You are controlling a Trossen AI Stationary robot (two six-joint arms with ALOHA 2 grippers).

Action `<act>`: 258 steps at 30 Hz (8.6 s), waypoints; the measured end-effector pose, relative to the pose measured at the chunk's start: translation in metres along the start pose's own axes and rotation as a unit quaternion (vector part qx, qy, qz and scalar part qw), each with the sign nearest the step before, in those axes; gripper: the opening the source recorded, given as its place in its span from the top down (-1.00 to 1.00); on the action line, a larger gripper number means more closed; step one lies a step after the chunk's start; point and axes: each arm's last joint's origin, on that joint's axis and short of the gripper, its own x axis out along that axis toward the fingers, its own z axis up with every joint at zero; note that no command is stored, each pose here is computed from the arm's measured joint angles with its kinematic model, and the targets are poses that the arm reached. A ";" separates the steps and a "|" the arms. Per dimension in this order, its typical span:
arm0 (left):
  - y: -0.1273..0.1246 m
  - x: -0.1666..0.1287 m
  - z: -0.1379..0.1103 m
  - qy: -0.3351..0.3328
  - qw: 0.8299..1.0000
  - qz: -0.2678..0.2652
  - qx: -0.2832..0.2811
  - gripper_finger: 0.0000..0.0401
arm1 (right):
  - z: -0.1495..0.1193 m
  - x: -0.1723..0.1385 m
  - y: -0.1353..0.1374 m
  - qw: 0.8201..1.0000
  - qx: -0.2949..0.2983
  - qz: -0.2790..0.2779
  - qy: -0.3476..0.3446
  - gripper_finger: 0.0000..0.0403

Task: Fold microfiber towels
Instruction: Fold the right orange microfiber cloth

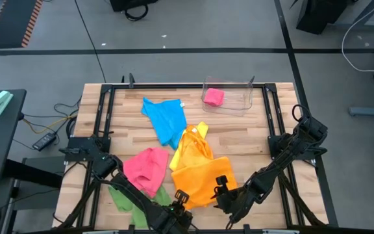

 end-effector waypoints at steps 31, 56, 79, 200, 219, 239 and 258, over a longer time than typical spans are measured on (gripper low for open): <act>0.008 -0.014 -0.001 -0.011 0.998 -0.036 -0.056 0.96 | 0.010 0.047 0.015 0.993 -0.087 -0.055 -0.060 0.19; 0.010 -0.009 -0.001 0.002 0.983 -0.139 -0.122 0.87 | 0.009 0.047 0.014 0.994 -0.080 -0.056 -0.055 0.19; 0.015 -0.009 -0.007 0.005 0.994 -0.033 -0.102 0.59 | 0.005 0.050 0.007 0.996 -0.068 -0.048 -0.028 0.19; 0.008 -0.002 -0.070 0.076 0.977 0.188 0.061 0.22 | 0.009 0.051 0.007 0.994 -0.098 -0.017 -0.040 0.97; 0.001 0.012 -0.080 0.059 0.959 0.240 0.141 0.39 | 0.010 0.052 0.004 0.995 -0.090 -0.020 -0.039 0.97; 0.013 0.000 -0.086 0.032 0.962 0.258 -0.081 0.93 | 0.021 0.045 0.003 0.992 -0.114 -0.026 -0.051 0.97; 0.045 0.010 -0.101 0.097 0.943 0.198 -0.248 0.95 | 0.025 0.055 -0.027 0.995 -0.079 -0.053 -0.006 0.88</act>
